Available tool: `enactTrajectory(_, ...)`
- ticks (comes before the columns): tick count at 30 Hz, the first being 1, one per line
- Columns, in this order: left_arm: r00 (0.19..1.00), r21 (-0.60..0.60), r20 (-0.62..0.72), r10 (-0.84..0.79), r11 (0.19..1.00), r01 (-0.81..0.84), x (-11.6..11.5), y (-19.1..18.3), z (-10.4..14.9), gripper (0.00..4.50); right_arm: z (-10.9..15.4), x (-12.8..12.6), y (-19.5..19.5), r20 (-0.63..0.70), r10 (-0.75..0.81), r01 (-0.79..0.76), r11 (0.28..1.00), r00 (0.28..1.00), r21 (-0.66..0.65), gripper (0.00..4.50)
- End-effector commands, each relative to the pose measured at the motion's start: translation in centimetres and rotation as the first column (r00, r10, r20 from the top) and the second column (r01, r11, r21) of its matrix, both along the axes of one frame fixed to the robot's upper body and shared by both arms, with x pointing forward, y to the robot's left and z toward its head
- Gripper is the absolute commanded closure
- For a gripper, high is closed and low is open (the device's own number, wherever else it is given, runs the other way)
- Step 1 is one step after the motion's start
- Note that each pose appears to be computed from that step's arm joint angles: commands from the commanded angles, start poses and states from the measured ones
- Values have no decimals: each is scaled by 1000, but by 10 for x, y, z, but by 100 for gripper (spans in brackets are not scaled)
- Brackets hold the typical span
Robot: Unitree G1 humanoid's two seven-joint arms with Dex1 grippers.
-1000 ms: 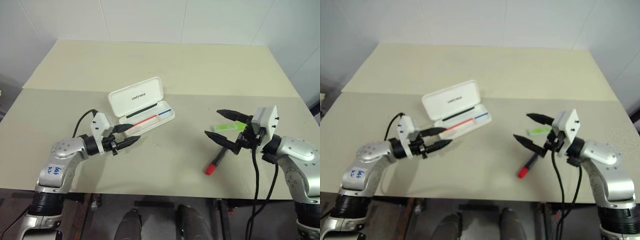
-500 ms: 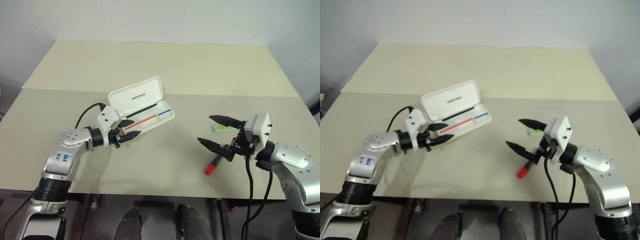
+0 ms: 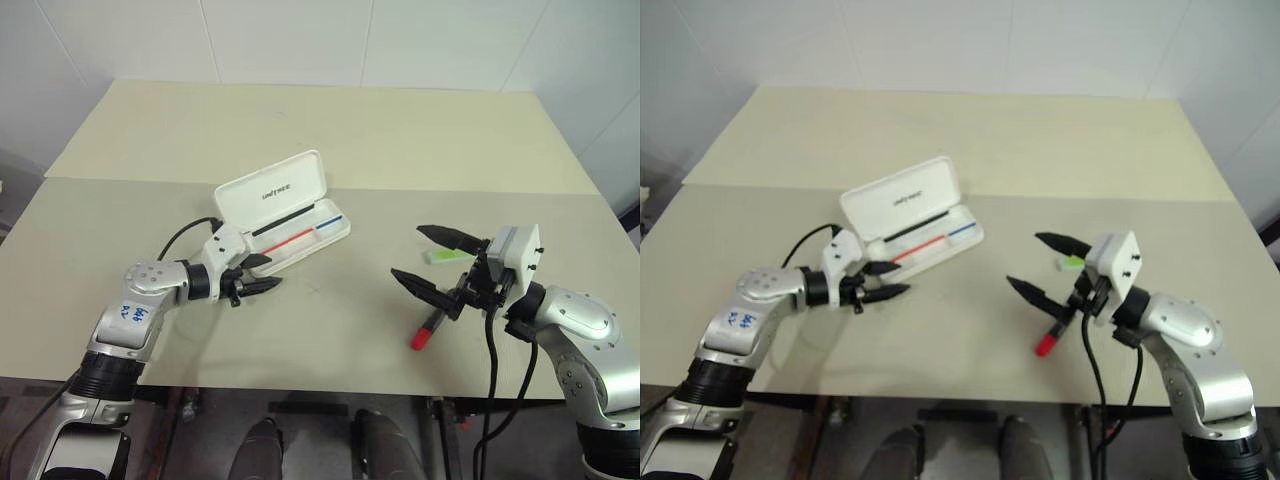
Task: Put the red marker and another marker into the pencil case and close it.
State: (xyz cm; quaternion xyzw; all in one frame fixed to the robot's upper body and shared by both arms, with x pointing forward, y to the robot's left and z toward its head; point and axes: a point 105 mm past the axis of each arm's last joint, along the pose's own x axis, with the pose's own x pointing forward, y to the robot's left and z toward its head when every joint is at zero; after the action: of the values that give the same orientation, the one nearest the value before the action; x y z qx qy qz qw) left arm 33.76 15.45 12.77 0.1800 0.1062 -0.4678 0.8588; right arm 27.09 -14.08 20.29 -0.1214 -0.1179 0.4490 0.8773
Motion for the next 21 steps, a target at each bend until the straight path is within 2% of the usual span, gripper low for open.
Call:
enactTrajectory(1,999,47,-24,26,999,-24,3,9,-11,208,12,-6,7,54,22,-22,1000,998,8,28)
enactTrajectory(10,1000,72,-7,-14,997,14,17,-2,-8,208,13,-10,10,47,73,-71,997,996,-32,28)
enactTrajectory(16,998,100,-9,-66,993,67,18,-9,-5,208,18,-10,10,56,84,-82,996,995,-37,28)
enactTrajectory(19,996,148,2,-88,985,87,19,-10,-3,274,23,-8,10,68,86,-83,996,994,-34,28)
enactTrajectory(21,995,170,1,-102,980,100,18,-11,-2,341,25,-7,10,73,87,-85,996,994,-33,28)
